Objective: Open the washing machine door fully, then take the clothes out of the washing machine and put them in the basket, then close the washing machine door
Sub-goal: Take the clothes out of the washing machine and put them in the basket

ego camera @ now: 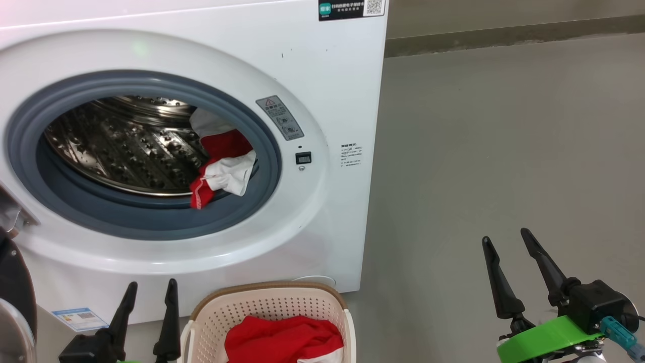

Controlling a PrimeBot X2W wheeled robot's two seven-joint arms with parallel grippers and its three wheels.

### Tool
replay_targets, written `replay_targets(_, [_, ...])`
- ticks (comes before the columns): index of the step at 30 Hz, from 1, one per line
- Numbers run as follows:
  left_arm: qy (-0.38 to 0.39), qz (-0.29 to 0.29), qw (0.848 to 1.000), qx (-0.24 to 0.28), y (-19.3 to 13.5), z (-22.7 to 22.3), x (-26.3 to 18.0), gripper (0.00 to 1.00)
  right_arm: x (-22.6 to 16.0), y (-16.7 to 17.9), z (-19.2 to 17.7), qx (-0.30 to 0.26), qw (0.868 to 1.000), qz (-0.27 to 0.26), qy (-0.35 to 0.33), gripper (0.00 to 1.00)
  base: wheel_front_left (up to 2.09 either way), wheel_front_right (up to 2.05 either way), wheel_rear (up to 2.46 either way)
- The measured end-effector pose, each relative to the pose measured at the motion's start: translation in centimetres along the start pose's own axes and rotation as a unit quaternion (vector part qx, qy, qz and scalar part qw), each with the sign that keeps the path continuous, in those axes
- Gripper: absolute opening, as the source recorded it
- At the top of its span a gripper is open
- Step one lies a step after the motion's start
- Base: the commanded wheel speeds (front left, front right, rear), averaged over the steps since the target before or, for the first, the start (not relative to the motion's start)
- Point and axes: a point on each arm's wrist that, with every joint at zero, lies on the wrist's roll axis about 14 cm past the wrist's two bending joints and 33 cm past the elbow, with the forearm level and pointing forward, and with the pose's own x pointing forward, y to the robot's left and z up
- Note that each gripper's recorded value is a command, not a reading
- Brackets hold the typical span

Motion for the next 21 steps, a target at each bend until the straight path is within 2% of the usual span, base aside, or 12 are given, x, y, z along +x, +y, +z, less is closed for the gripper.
replay_targets(21, [0.010,0.003,1.000,-0.006,0.14,-0.68,0.14,1.00,0.03,-0.40,-0.45,0.000,1.000,-0.006,0.007,1.00,0.00,0.00,0.00])
